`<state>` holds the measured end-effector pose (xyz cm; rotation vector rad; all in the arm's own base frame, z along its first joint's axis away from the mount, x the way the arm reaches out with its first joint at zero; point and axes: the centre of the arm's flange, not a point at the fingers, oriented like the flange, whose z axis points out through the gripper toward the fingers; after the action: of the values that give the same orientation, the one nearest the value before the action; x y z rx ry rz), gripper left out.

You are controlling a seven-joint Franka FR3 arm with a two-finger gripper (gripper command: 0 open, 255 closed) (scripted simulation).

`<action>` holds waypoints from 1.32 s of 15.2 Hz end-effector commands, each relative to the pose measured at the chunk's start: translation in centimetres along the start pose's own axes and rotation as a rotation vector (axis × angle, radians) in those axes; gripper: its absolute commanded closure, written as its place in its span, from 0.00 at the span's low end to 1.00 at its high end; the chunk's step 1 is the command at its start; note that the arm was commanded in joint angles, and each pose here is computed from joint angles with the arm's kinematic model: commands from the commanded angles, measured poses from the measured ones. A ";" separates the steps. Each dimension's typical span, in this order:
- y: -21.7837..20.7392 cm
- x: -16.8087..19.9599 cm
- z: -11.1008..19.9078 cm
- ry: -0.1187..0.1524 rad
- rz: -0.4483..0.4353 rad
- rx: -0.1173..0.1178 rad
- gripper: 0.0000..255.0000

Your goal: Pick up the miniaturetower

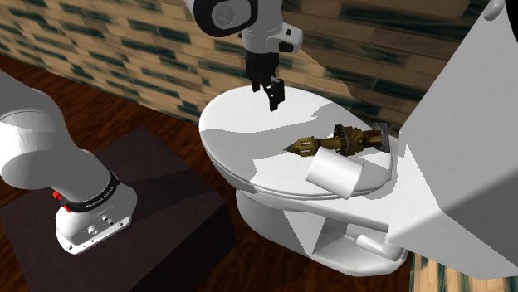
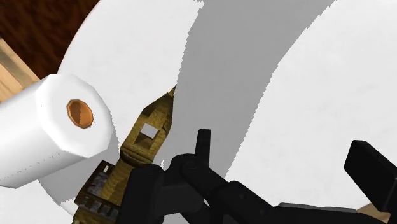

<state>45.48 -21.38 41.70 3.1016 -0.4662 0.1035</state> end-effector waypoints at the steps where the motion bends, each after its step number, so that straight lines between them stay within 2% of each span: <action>1: 1.8 1.6 1.1 0.018 0.036 -0.004 0.00; 16: 15.5 11.4 8.3 0.140 0.295 -0.024 0.00; 20: 16.2 11.7 10.2 0.146 0.307 -0.025 0.00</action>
<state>52.53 -40.33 32.72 2.9455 -0.9205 0.3162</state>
